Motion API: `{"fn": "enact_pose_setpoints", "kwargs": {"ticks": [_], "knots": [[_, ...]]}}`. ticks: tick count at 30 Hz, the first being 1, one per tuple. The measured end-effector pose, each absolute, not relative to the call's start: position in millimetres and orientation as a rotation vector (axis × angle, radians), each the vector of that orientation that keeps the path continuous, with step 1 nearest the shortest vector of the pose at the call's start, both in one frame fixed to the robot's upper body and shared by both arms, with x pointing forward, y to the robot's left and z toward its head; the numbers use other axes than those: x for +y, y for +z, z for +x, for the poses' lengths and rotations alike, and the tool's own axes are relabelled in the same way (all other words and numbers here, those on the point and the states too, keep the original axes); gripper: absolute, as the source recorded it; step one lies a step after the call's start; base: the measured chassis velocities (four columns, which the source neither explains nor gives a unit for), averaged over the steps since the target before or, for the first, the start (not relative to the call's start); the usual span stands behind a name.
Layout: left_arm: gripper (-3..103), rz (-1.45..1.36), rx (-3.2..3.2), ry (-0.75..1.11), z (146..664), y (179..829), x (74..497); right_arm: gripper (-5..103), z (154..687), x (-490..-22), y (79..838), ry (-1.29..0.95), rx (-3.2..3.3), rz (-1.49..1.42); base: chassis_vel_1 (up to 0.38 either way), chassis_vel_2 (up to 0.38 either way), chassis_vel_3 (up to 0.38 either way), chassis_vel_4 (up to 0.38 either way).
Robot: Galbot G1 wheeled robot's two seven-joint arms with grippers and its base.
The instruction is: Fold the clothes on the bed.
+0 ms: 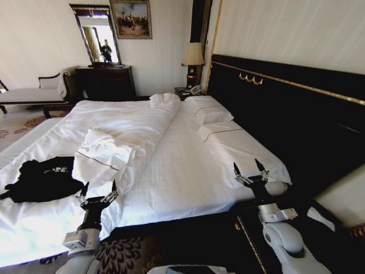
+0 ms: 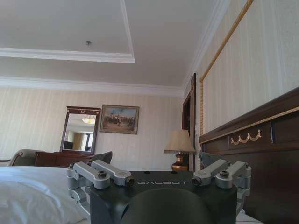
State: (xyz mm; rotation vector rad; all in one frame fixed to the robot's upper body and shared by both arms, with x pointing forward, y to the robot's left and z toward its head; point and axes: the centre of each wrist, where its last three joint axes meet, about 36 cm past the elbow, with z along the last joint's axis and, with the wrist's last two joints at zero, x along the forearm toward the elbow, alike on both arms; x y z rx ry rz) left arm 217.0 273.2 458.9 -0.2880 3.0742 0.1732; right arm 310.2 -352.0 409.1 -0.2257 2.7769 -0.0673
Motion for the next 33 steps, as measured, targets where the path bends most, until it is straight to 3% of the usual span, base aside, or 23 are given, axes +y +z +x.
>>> {"fn": "enact_pose_setpoints", "kwargs": {"ticks": [33], "knots": [[100,-0.287,3.074,0.173,217.3,456.8,273.0,100,309.6,-351.9,405.9,-0.066,2.779,-0.234,0.000,0.000,0.000,0.000]]}}
